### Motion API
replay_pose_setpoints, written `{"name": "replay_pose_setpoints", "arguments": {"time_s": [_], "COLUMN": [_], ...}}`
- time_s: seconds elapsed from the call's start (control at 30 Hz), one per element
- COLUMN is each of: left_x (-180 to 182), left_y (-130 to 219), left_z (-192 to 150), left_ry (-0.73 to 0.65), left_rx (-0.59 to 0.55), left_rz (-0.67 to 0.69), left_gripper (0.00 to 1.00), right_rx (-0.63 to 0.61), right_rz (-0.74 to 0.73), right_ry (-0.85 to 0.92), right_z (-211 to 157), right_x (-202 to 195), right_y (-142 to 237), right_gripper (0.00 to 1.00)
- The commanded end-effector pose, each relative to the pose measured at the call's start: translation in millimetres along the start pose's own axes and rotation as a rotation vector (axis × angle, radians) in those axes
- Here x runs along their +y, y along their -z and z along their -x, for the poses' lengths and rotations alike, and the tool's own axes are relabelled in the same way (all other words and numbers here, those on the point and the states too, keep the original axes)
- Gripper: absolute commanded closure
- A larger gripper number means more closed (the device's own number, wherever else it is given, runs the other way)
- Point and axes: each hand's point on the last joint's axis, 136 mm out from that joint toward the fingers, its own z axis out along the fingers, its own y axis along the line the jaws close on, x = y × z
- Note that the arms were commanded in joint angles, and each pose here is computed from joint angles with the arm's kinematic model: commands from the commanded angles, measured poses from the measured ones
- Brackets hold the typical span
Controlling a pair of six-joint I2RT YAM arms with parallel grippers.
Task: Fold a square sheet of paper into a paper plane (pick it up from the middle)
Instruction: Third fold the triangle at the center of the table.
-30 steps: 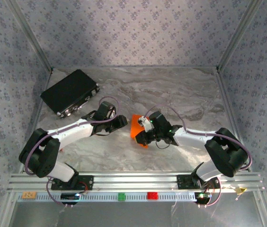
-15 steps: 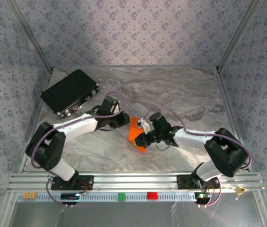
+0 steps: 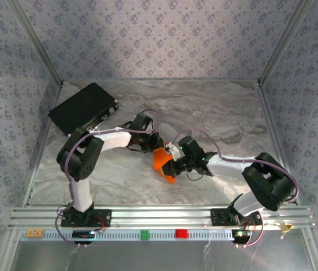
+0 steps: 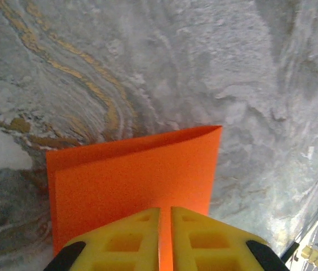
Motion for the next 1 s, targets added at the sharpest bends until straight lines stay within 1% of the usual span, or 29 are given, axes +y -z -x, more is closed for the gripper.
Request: {"name": "replay_pose_setpoints", "arguments": {"time_s": [0.0,0.1,0.27,0.5,0.87,0.97], "left_x": [5.7,20.7,32.0,32.4,31.8,31.3], "left_y": [-7.7,-16.3,-21.9,-19.5,-14.6,-15.0], "left_z": [-4.4,-9.7,-14.8,-13.6,-12.3,-13.2], "left_ry": [-0.009,0.011,0.037,0.036,0.035,0.033], "left_rx": [0.044,0.058,0.062,0.051,0.034,0.037], "left_rz": [0.023,0.052,0.062,0.07,0.076,0.075], "left_gripper": [0.89,0.91,0.93,0.93,0.93,0.93], "right_rx": [0.006,0.005,-0.005,-0.02,-0.024,-0.021], "right_rz": [-0.026,-0.052,-0.145,-0.274,-0.375,-0.379], "right_ry": [-0.001,-0.006,-0.017,-0.031,-0.049,-0.046], "right_z": [-4.4,-4.5,-2.8,0.8,6.2,8.6], "right_x": [-8.5,-13.2,-27.9,-48.6,-63.4,-63.5], "right_y": [-0.6,-0.1,4.0,12.3,19.3,19.3], "right_gripper": [0.98,0.98,0.98,0.98,0.98,0.98]}}
